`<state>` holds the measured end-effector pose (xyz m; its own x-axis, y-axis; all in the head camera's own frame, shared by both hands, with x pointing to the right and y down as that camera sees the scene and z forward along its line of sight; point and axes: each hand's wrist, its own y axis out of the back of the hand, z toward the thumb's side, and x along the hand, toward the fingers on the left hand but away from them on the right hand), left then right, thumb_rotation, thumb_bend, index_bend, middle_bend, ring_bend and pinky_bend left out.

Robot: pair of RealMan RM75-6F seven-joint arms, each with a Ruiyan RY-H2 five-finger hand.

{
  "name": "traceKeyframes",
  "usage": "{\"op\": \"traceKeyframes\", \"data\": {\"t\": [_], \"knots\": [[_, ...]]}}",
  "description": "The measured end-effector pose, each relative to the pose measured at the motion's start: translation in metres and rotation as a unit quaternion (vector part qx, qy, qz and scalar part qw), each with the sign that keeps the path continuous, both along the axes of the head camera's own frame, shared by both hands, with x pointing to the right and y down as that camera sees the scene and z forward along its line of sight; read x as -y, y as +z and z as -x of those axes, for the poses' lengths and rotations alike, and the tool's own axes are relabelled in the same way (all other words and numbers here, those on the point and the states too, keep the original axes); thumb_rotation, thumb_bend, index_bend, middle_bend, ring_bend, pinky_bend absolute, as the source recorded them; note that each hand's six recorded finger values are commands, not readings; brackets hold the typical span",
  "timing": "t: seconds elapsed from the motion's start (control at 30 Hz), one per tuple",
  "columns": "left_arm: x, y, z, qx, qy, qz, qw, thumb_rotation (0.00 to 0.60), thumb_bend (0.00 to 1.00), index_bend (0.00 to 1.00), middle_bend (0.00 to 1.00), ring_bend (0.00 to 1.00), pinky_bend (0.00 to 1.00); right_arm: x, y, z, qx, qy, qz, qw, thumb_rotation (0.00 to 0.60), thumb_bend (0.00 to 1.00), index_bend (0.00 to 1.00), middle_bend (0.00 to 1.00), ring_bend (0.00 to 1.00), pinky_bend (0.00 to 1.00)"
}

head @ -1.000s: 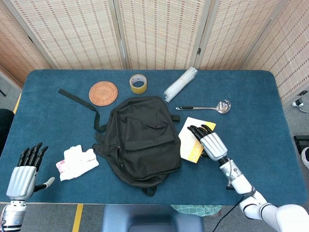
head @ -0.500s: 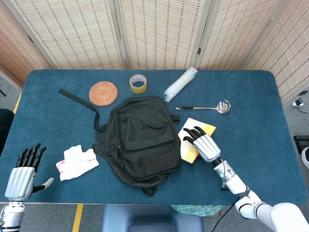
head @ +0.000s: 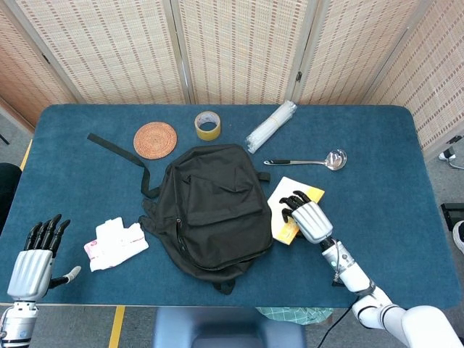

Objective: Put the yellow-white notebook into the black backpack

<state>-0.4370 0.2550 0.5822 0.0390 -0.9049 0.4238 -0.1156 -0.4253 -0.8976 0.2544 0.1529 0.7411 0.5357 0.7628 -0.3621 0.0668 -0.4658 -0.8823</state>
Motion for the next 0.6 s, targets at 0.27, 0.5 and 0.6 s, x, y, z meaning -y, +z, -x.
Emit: {"op": "traceKeyframes", "data": {"t": [0.27, 0.5, 0.6], "knots": [[0.006, -0.002, -0.004, -0.003, 0.013, -0.005, 0.9999, 0.600, 0.20, 0.10, 0.05, 0.07, 0.00, 0.005, -0.009, -0.012, -0.002, -0.001, -0.026, 0.9997, 0.600, 0.49, 0.70, 0.39, 0.37, 0.24], [0.022, -0.002, -0.018, -0.010, 0.055, -0.008, 0.9984, 0.600, 0.20, 0.10, 0.05, 0.07, 0.00, 0.015, -0.029, -0.031, 0.002, 0.009, -0.071, 0.9974, 0.600, 0.54, 0.75, 0.43, 0.42, 0.28], [0.032, -0.001, -0.028, -0.014, 0.082, -0.009, 0.9965, 0.600, 0.20, 0.11, 0.05, 0.07, 0.00, 0.021, -0.045, -0.041, 0.011, 0.018, -0.103, 0.9944, 0.600, 0.55, 0.77, 0.43, 0.43, 0.28]]}}
